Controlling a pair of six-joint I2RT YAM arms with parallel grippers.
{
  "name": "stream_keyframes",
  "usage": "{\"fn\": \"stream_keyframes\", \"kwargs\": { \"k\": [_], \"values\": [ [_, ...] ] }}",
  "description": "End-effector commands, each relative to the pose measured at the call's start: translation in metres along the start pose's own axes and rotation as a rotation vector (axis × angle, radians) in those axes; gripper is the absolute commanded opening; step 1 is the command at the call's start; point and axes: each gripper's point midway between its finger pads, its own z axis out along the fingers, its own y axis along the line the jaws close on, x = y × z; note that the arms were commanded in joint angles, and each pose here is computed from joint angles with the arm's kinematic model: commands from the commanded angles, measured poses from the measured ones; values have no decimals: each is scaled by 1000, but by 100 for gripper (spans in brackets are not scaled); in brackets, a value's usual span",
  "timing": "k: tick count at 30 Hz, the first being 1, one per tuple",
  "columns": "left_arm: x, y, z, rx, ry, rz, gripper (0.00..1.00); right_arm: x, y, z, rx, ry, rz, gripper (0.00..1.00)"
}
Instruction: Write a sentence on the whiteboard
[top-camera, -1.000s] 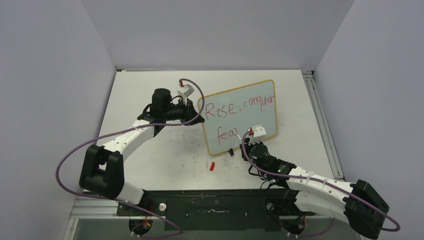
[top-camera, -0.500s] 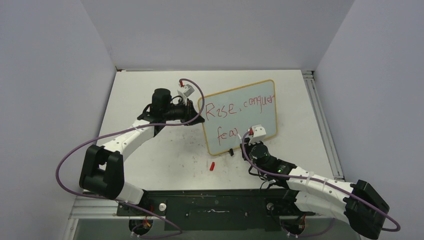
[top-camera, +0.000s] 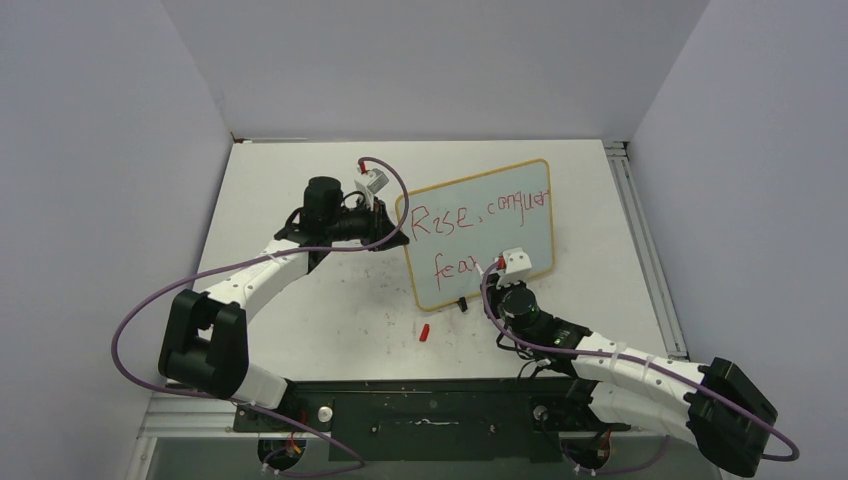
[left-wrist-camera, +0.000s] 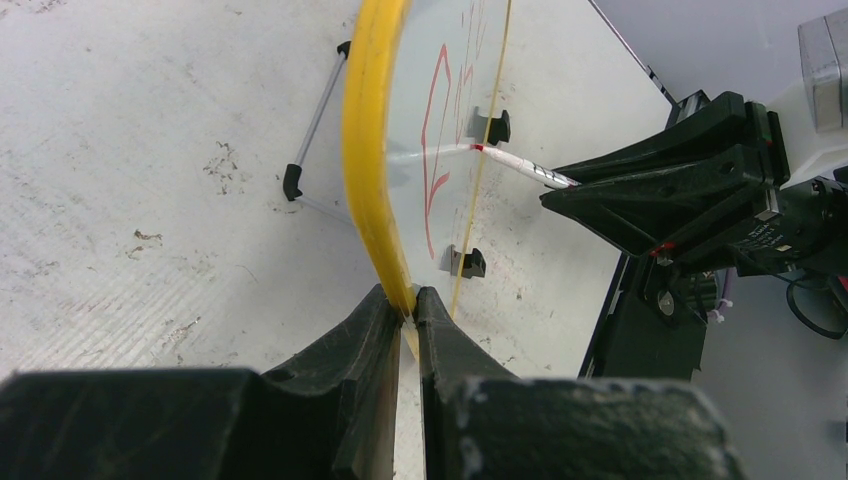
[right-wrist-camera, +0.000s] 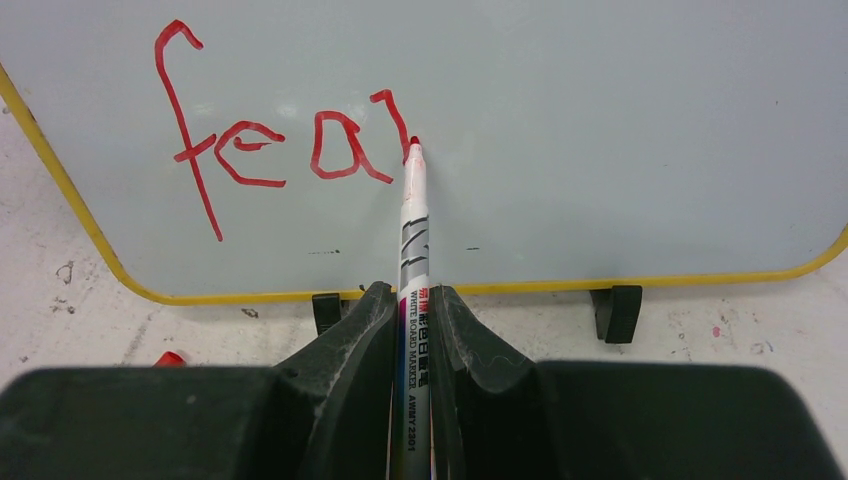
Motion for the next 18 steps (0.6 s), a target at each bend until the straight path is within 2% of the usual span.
{"fn": "stream_keyframes", "kwargs": {
  "k": [1, 18],
  "values": [
    [-31, -19, -8, 45, -75, 90, 0, -28, 4, 4, 14, -81, 20, 5],
    [-30, -19, -7, 45, -74, 91, 0, -41, -1, 8, 46, -121, 20, 5]
  ]
}}
